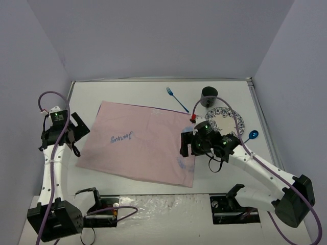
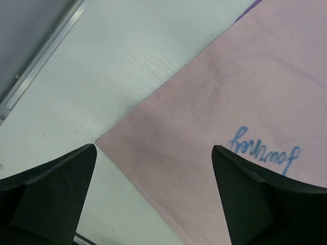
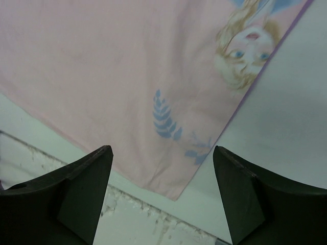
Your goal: Set the dinner table for one person
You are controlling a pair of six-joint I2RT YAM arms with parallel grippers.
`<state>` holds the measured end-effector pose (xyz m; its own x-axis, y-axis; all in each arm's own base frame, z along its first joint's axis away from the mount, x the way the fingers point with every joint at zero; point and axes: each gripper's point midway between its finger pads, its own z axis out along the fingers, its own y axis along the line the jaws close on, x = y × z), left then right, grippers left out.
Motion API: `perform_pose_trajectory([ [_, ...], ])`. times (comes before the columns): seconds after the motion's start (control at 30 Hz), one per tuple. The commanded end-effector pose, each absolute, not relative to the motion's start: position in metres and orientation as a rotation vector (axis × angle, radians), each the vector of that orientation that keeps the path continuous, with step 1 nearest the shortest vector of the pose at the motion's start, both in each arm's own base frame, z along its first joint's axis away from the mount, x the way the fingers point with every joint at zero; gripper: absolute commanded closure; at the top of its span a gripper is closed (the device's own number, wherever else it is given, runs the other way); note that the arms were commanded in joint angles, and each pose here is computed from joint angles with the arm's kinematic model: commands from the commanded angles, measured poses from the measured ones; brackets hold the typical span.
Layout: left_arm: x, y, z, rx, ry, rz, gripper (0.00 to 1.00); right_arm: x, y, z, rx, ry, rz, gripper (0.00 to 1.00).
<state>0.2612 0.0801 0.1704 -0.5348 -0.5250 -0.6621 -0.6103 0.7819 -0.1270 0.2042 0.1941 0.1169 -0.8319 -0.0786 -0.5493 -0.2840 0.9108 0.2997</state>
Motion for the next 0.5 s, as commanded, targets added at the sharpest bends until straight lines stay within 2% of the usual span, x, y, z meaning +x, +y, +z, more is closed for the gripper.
perform_pose_trajectory([
  [0.0,0.314,0.064,0.209,-0.694,2.177,0.010,0.05,0.287,0.177,0.148,-0.109,2.342,0.367,0.23],
  [0.17,0.374,0.055,0.209,-0.558,2.205,0.055,0.04,0.349,0.174,0.155,-0.044,2.240,0.275,0.25],
  [0.47,0.466,0.066,0.159,-0.553,2.298,0.103,0.04,0.429,0.179,0.126,-0.030,2.219,0.177,0.26],
])
